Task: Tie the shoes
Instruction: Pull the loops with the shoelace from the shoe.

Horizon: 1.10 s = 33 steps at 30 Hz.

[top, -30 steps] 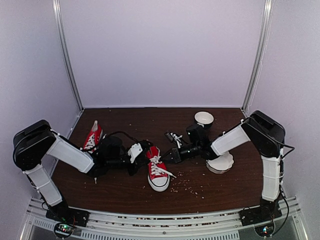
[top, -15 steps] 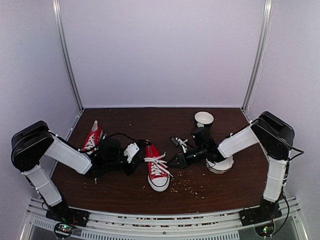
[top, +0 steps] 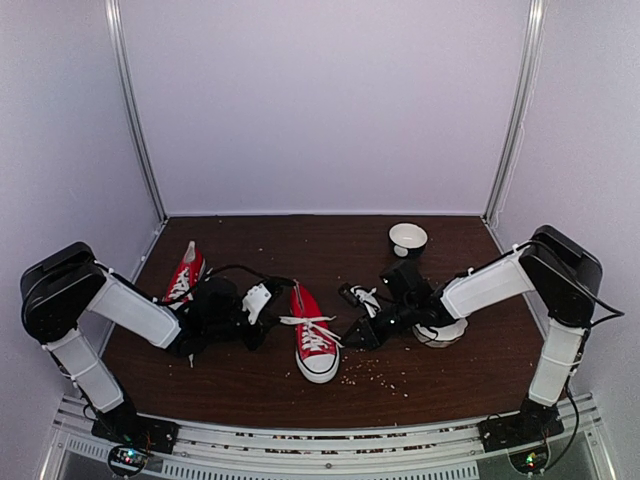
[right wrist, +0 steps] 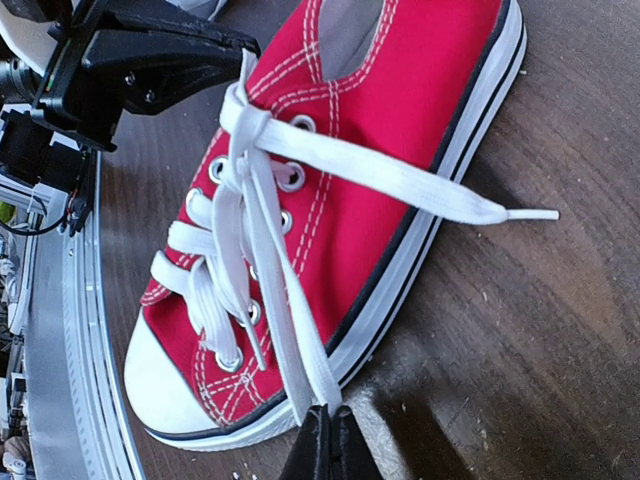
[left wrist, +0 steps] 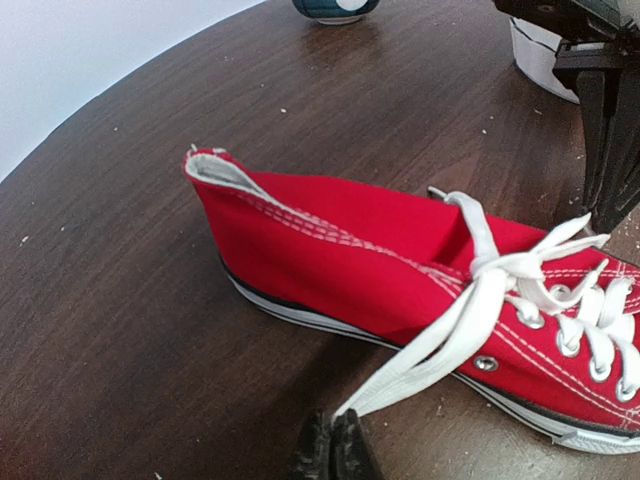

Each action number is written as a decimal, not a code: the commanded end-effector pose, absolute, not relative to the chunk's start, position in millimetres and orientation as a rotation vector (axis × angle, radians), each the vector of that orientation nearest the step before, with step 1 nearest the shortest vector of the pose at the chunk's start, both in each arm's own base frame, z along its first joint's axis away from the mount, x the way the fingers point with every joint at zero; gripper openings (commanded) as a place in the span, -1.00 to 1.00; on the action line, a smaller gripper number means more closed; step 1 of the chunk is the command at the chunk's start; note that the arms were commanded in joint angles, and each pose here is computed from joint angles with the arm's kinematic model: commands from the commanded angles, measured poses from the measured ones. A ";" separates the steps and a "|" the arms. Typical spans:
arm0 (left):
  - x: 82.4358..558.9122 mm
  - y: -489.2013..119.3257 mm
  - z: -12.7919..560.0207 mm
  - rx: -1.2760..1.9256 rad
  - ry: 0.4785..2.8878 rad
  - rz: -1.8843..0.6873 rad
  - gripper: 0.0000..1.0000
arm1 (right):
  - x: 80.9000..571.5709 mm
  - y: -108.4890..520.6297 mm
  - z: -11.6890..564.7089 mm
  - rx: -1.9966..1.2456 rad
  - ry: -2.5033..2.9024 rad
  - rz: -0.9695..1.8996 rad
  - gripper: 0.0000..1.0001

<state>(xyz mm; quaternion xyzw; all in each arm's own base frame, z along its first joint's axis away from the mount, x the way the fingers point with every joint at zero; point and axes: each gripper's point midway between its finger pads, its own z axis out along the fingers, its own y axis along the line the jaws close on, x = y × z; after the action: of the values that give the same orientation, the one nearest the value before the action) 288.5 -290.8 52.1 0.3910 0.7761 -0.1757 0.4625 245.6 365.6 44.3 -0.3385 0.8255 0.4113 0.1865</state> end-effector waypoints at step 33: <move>308.6 -262.8 24.2 0.866 2.011 -0.376 -1.00 | 220.5 332.9 5.4 -1.015 2.491 0.998 -1.00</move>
<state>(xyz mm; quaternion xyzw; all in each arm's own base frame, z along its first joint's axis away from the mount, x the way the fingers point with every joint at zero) 296.8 -284.1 41.3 0.3765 0.7859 -0.1854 0.4542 238.8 352.5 32.1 -0.3570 0.8368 0.3710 0.1862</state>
